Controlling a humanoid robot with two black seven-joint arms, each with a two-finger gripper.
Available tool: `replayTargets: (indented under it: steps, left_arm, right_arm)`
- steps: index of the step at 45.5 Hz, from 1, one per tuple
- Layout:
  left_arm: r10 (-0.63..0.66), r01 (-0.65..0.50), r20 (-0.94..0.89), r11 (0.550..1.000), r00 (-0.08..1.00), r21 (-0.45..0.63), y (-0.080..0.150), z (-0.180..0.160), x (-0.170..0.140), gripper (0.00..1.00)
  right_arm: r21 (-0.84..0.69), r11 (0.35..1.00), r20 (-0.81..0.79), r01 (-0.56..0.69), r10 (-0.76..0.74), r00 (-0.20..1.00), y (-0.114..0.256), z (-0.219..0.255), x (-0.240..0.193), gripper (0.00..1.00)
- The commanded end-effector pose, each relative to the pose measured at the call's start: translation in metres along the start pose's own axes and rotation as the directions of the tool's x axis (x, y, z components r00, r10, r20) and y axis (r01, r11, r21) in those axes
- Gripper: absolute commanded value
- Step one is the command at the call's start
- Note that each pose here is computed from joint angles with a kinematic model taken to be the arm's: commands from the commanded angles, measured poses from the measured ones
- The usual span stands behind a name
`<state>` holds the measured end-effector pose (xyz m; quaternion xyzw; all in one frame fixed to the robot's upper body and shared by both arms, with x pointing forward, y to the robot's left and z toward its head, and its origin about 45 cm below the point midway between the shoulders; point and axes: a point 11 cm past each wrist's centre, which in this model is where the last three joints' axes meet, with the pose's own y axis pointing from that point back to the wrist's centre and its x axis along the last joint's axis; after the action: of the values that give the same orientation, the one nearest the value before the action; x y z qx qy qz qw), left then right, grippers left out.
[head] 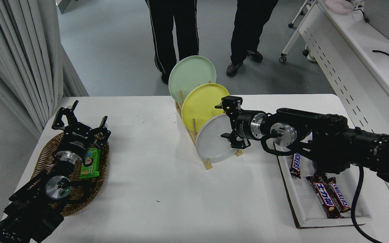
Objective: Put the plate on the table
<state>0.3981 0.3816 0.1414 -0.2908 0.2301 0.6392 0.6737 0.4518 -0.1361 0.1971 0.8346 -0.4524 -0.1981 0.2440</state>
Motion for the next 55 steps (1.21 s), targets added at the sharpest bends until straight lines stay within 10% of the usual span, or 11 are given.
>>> replayTargets:
  steps: [1, 28, 55]
  left_arm:
    - [-0.001, 0.001, -0.001, 1.0, 1.0, -0.001, 0.0, 0.0, 0.0, 1.0]
    - [-0.001, 0.001, 0.0, 1.0, 1.0, 0.0, 0.0, 0.0, 0.0, 1.0]
    - [-0.001, 0.001, 0.0, 1.0, 1.0, 0.0, 0.0, 0.0, 0.0, 1.0]
  right_arm:
    - [0.009, 0.999, -0.018, 0.039, -0.038, 0.999, 0.001, -0.007, -0.005, 0.99]
    - [0.043, 0.999, 0.031, 0.008, -0.01, 0.999, 0.005, -0.016, 0.005, 0.97]
    - [0.004, 1.0, 0.05, 0.014, -0.015, 0.999, 0.005, -0.013, 0.004, 0.6]
